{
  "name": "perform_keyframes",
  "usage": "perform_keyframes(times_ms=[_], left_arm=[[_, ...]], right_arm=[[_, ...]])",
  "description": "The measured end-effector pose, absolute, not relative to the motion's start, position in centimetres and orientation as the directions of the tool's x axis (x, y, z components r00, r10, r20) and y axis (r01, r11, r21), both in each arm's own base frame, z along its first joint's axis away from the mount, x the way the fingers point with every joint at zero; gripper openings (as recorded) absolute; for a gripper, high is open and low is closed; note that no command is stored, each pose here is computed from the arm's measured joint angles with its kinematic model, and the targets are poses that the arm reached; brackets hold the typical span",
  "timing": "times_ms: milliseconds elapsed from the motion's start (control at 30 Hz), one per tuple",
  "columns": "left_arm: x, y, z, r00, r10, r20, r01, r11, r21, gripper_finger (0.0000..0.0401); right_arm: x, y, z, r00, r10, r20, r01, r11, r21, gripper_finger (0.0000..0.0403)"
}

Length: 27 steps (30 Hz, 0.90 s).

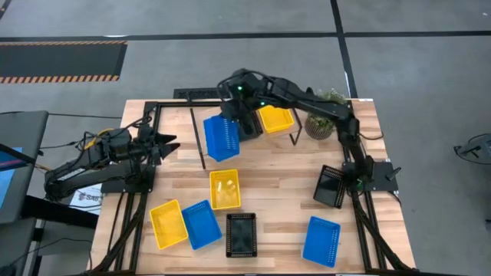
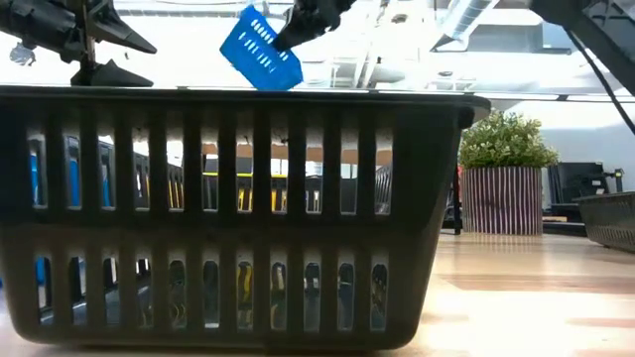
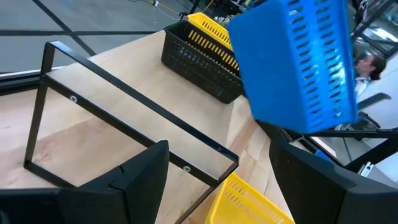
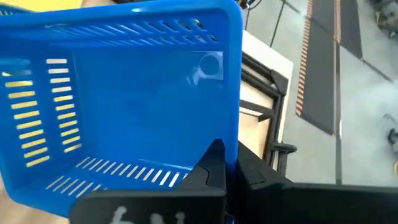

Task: Stack baskets on shelf by color
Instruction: Put the middle blue bin on the shelf

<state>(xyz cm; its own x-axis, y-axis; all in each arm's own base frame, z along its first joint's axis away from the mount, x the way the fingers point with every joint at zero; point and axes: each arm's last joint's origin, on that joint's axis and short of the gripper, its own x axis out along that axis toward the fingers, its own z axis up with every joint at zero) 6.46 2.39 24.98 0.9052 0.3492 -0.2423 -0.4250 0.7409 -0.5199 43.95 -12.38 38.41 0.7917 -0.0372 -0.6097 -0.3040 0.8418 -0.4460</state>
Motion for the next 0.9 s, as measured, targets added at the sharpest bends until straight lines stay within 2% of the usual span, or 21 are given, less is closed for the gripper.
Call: perform_keyframes(times_ms=[400, 567, 700, 900], left_arm=[[6.4, 2.4, 24.8, 0.895, 0.364, -0.259, -0.447, 0.732, -0.514, 0.0265], [6.4, 2.4, 24.7, 0.893, 0.363, -0.268, -0.451, 0.731, -0.513, 0.0265], [6.4, 2.4, 24.7, 0.892, 0.363, -0.268, -0.451, 0.73, -0.513, 0.0265], [6.4, 2.4, 24.7, 0.891, 0.362, -0.274, -0.453, 0.73, -0.512, 0.0265]], right_arm=[[46.0, -13.9, 35.6, 0.782, -0.066, -0.62, -0.327, 0.803, -0.499, 0.0012], [45.9, -14.3, 36.0, 0.798, -0.092, -0.595, -0.297, 0.8, -0.522, 0.0019], [46.2, -14.4, 36.3, 0.825, -0.105, -0.555, -0.267, 0.794, -0.547, 0.0049], [46.7, -15.0, 36.3, 0.844, -0.144, -0.516, -0.215, 0.791, -0.573, 0.0113]])
